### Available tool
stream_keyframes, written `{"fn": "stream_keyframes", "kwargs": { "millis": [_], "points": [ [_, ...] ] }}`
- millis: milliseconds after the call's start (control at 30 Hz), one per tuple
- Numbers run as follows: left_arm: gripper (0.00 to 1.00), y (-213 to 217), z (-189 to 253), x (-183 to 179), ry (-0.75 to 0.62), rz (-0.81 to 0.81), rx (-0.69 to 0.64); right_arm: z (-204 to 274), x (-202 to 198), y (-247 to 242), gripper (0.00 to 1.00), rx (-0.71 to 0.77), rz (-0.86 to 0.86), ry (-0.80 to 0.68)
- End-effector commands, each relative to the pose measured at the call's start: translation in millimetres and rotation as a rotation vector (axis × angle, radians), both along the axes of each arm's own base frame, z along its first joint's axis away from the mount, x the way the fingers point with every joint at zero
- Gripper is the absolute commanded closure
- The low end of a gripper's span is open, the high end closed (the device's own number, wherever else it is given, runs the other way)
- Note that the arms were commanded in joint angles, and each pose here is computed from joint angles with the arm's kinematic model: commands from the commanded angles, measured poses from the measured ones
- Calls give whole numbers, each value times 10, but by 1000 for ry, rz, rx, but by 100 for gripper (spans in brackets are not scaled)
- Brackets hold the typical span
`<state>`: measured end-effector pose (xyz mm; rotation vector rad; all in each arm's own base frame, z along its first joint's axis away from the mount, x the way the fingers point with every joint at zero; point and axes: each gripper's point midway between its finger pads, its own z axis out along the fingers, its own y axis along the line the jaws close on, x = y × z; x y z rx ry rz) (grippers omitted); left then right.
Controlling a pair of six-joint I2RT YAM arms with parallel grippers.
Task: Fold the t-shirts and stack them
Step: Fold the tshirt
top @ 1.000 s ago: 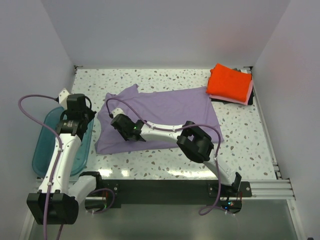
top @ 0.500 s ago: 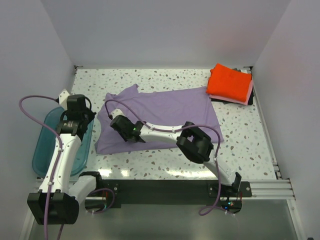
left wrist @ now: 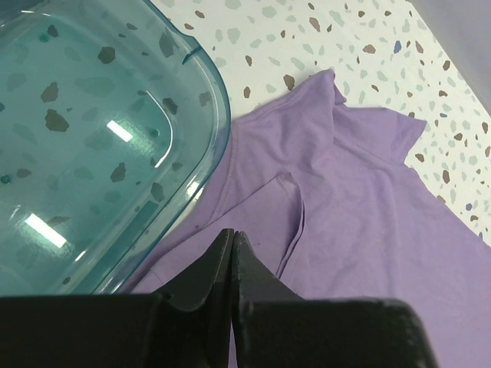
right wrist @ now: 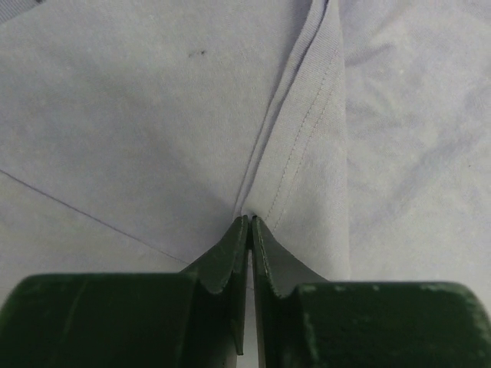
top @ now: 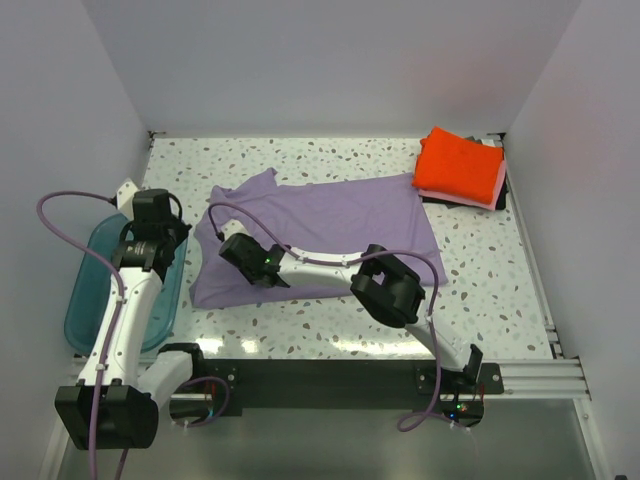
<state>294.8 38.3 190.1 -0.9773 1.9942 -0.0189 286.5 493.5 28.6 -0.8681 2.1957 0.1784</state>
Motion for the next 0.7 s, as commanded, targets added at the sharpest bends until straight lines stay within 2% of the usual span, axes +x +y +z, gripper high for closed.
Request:
{"fn": "stream_keyframes", "kwargs": {
  "millis": [0,167,667],
  "points": [
    [94,42,230,69,-73,-2,21,246,85,59,92,36,-18,-69],
    [94,41,202,73,-64,-5,25,487,188,65,93,80,-35,-91],
    [98,19,-40,135,-14,-24,18,718,527,-152,94,189,-115,-49]
  ]
}}
